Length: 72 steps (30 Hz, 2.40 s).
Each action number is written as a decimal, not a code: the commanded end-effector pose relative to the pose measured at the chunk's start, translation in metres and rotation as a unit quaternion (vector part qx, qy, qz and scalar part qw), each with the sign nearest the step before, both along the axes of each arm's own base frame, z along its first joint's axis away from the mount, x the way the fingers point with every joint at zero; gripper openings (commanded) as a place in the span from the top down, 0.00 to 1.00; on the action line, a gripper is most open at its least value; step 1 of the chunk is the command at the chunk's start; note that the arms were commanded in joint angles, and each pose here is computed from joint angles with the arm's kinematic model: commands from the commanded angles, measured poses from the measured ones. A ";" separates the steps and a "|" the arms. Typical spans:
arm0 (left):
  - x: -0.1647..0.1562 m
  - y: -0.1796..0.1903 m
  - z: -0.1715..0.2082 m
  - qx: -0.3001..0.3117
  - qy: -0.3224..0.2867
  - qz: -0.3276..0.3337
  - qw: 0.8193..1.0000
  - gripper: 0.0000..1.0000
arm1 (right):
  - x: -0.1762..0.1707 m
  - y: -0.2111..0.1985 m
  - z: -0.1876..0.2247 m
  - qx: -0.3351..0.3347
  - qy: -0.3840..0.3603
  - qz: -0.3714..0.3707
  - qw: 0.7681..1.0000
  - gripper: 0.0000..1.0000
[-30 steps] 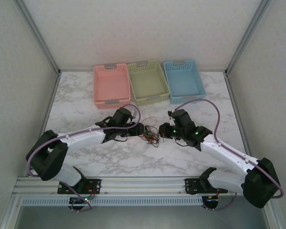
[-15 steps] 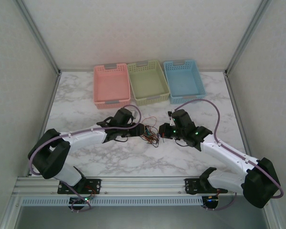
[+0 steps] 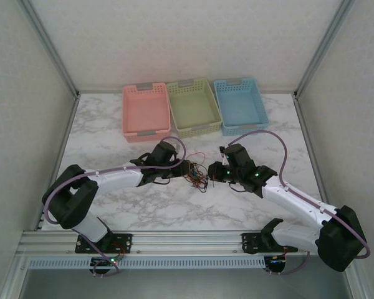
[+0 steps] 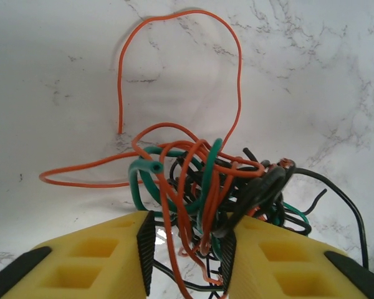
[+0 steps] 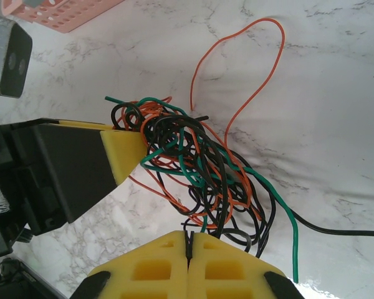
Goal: Untangle the cables
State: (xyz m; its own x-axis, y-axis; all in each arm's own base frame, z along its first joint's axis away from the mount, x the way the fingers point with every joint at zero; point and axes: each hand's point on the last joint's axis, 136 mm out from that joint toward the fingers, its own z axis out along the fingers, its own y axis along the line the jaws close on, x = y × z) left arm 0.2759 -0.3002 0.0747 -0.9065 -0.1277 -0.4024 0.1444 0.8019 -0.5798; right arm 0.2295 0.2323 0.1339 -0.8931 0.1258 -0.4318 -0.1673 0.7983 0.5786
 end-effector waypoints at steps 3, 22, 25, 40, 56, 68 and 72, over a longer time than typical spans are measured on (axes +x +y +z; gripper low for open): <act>0.009 -0.006 0.009 -0.003 -0.021 0.011 1.000 0.72 | -0.001 -0.001 -0.007 -0.002 0.005 0.004 1.000 1.00; -0.001 0.046 0.013 0.083 -0.054 0.037 0.994 1.00 | 0.005 -0.015 0.006 -0.029 -0.018 -0.001 0.999 1.00; -0.006 0.064 0.013 0.107 -0.053 0.047 0.992 1.00 | 0.010 -0.028 0.010 -0.036 -0.023 -0.015 0.999 1.00; -0.019 0.144 0.037 0.125 -0.064 0.124 0.982 1.00 | 0.024 -0.122 -0.007 -0.092 -0.009 -0.131 0.987 1.00; -0.027 0.172 0.039 0.124 -0.061 0.151 0.979 1.00 | 0.029 -0.170 -0.018 -0.096 0.005 -0.205 0.974 1.00; -0.030 0.176 0.038 0.136 -0.063 0.145 0.978 1.00 | 0.030 -0.197 -0.023 -0.100 0.016 -0.249 0.963 1.00; -0.030 0.177 0.038 0.137 -0.064 0.146 0.978 1.00 | 0.031 -0.204 -0.023 -0.099 0.018 -0.262 0.960 1.00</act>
State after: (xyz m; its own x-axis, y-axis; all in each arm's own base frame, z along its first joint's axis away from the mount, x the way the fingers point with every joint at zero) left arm 0.2477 -0.1445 0.1198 -0.7977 -0.2438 -0.5515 -0.0067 0.9181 -0.3962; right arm 0.2638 0.0453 0.1159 -0.7619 0.4687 -0.4471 0.2573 0.8525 0.4551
